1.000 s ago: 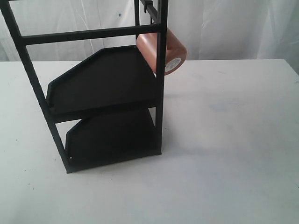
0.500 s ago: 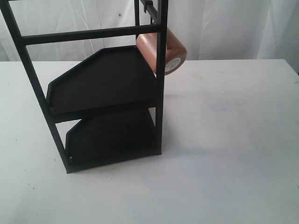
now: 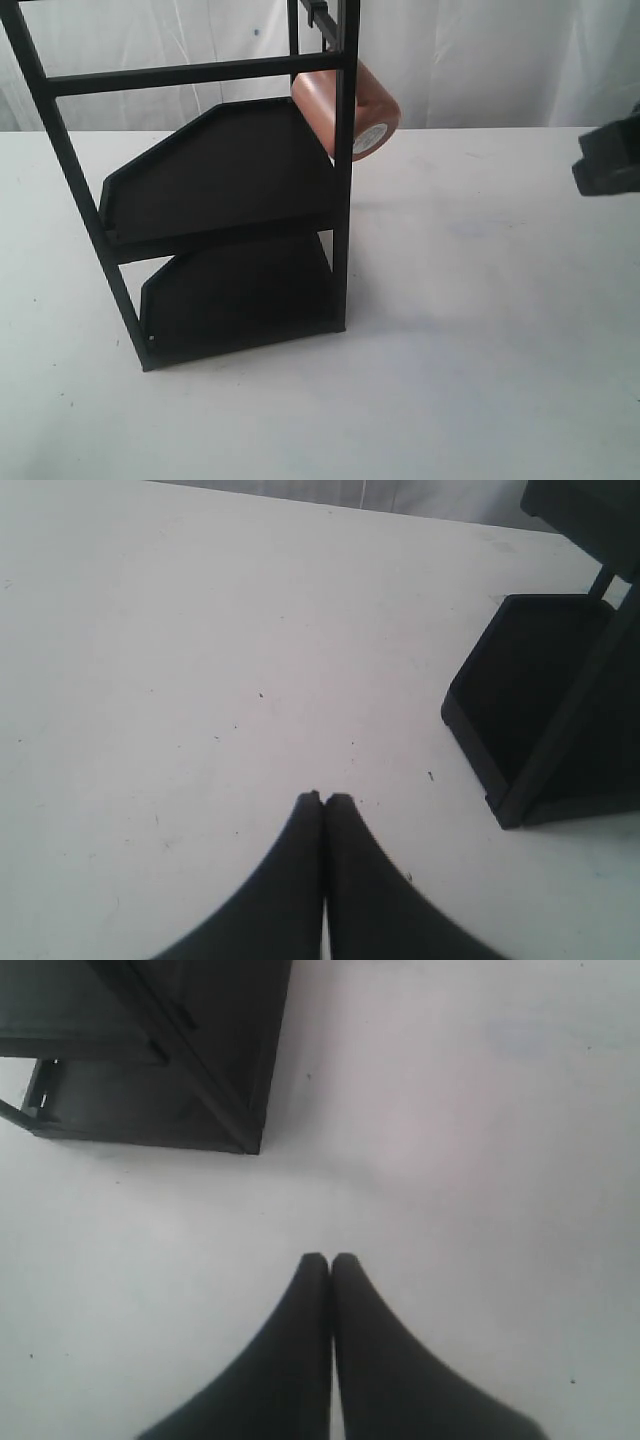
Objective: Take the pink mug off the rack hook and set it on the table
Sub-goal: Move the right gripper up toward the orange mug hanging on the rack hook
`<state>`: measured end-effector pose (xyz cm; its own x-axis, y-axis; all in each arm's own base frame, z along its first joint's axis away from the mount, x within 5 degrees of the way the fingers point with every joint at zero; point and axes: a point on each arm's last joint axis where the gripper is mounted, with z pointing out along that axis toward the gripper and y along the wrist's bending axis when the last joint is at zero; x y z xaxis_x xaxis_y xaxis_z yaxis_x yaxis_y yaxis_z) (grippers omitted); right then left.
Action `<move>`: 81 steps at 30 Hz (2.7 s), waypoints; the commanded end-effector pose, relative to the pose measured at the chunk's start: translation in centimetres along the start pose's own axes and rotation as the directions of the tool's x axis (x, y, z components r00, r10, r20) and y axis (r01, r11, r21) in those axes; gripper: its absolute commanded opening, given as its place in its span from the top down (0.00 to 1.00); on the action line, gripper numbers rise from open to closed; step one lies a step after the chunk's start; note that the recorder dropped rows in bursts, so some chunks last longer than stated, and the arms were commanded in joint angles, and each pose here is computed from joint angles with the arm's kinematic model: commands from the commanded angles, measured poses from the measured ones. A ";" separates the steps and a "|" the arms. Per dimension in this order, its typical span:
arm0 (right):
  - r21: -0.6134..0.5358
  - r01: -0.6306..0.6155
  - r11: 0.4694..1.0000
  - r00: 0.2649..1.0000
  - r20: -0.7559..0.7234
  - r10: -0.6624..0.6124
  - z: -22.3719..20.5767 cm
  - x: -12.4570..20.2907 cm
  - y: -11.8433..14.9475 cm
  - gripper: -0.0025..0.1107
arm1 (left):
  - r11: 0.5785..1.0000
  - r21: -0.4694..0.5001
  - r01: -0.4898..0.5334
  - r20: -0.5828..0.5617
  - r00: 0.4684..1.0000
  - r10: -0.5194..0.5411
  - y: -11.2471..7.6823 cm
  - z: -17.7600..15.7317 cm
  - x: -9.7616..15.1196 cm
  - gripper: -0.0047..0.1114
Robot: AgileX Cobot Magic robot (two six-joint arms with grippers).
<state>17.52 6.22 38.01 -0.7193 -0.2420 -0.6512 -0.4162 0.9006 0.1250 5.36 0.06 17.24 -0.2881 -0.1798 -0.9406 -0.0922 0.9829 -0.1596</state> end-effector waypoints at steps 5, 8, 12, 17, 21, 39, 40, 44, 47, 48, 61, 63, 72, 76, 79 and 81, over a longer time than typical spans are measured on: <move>-0.077 -0.022 0.997 0.994 -0.109 0.013 6.0 -7.1 -0.1 0.98 | 1.000 0.009 0.000 0.000 1.000 0.000 0.0 0.0 0.1 0.96; -0.094 -0.020 0.995 0.985 -0.174 0.003 8.6 -10.9 -0.7 0.89 | 1.000 0.009 0.000 0.000 1.000 0.000 0.0 0.0 0.1 0.96; -0.106 -0.036 0.994 0.994 -0.107 0.024 9.1 -13.9 -0.7 0.66 | 1.000 0.009 0.000 0.000 1.000 0.000 0.0 0.0 0.1 0.96; -0.294 -0.108 0.950 0.994 -0.045 0.099 8.8 -15.3 -2.1 0.61 | 1.000 0.009 0.000 0.000 1.000 0.000 0.0 0.0 0.1 0.96; -0.510 -0.128 0.851 0.978 0.079 0.195 8.1 -16.4 -4.7 0.61 | 1.000 0.009 0.000 0.000 1.000 0.000 0.0 0.0 0.1 0.96; -0.374 -0.141 0.917 0.988 0.007 0.155 10.2 -14.2 -8.3 0.61 | 1.000 0.009 0.000 0.000 1.000 0.000 0.0 0.0 0.1 0.96; -0.374 -0.141 0.917 0.988 0.007 0.155 10.2 -14.2 -8.3 0.61 | 1.000 0.009 0.000 0.000 1.000 0.000 0.0 0.0 0.1 0.96; -0.447 -0.139 0.883 0.985 0.027 0.168 10.8 -14.6 -7.7 0.61 | 1.000 0.009 0.000 0.000 1.000 0.000 0.0 0.0 0.1 0.96; -0.555 -0.105 0.825 0.979 0.087 0.183 11.6 -15.3 -7.4 0.61 | 1.000 0.009 0.000 0.000 1.000 0.000 0.0 0.0 0.1 0.96; -0.577 -0.093 0.812 0.977 0.103 0.185 11.9 -15.4 -7.4 0.61 | 1.000 0.009 0.000 0.000 1.000 0.000 0.0 0.0 0.1 0.96; -0.617 0.032 0.786 0.990 0.130 0.062 14.2 -15.5 -5.1 0.61 | 1.000 0.009 0.000 0.000 1.000 0.000 0.0 0.0 0.1 0.96; -0.610 0.052 0.791 0.992 0.122 0.028 14.5 -15.3 -4.5 0.61 | 1.000 0.009 0.000 0.000 1.000 0.000 0.0 0.0 0.1 0.96; -0.608 0.104 0.787 0.990 0.143 -0.021 14.7 -15.3 -3.9 0.61 | 1.000 0.009 0.000 0.000 1.000 0.000 0.0 0.0 0.1 0.96; -0.607 0.226 0.762 0.971 0.202 -0.127 15.3 -15.3 -2.8 0.61 | 1.000 0.009 0.000 0.000 1.000 0.000 0.0 0.0 0.1 0.96; -0.609 0.222 0.761 0.973 0.193 -0.129 15.8 -15.1 -2.9 0.61 | 1.000 0.009 0.000 0.000 1.000 0.000 0.0 0.0 0.1 0.96; -0.613 0.212 0.761 0.975 0.182 -0.125 16.4 -15.0 -3.1 0.61 | 1.000 0.009 0.000 0.000 1.000 0.000 0.0 0.0 0.1 0.96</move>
<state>38.42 12.98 35.65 -0.5529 -0.2811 -0.7844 -0.8059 0.4199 0.4175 5.36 0.06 17.24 -0.2881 -0.1798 -0.9406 -0.0922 0.9829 -0.1596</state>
